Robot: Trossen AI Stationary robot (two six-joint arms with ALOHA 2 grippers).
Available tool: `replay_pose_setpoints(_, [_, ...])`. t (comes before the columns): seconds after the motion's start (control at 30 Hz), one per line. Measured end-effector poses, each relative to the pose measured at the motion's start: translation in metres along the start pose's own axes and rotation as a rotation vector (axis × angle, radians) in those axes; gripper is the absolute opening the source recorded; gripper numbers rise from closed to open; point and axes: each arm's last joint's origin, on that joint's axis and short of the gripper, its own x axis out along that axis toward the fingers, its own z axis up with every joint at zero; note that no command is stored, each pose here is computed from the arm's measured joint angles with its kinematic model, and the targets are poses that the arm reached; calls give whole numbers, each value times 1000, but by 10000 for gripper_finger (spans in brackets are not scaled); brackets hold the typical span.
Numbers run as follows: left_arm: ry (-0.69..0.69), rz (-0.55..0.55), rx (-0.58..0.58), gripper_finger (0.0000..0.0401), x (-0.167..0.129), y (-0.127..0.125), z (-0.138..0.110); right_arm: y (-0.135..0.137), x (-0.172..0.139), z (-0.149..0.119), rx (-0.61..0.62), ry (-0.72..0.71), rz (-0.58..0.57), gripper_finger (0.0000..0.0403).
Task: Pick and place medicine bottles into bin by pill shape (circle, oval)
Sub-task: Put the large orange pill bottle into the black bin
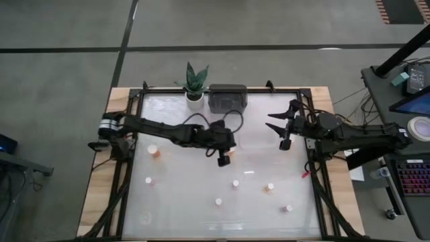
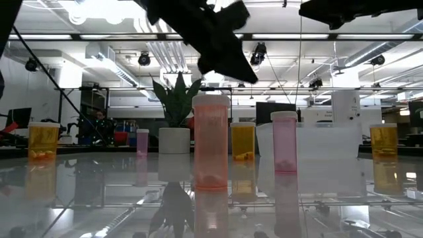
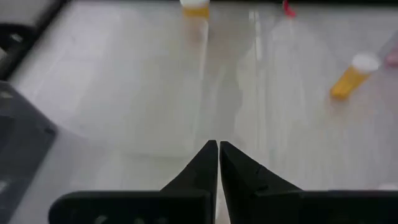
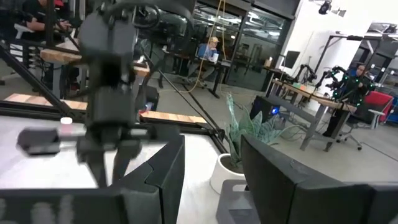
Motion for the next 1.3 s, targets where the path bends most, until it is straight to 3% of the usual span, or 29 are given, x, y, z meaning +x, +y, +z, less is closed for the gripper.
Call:
replay_pose_setpoints(0.13, [93,3,20,1,17,-3,-5,0,0,-1,-4,11,3,148])
replay_pose_setpoints(0.47, [182,9,49,11,21,-3,-13,0,0,-2,-13,15,4,148])
replay_pose_setpoints(0.6, [186,5,98,57,21,-3,-13,0,0,-2,-13,15,4,148])
replay_pose_setpoints(1.0, [194,2,110,266,21,-3,-16,1,0,-2,-15,17,4,148])
replay_pose_setpoints(1.1, [204,6,108,288,22,-1,-19,1,0,-2,-15,18,4,148])
replay_pose_setpoints(1.3, [192,21,105,292,24,1,-22,1,0,-2,-17,19,5,148])
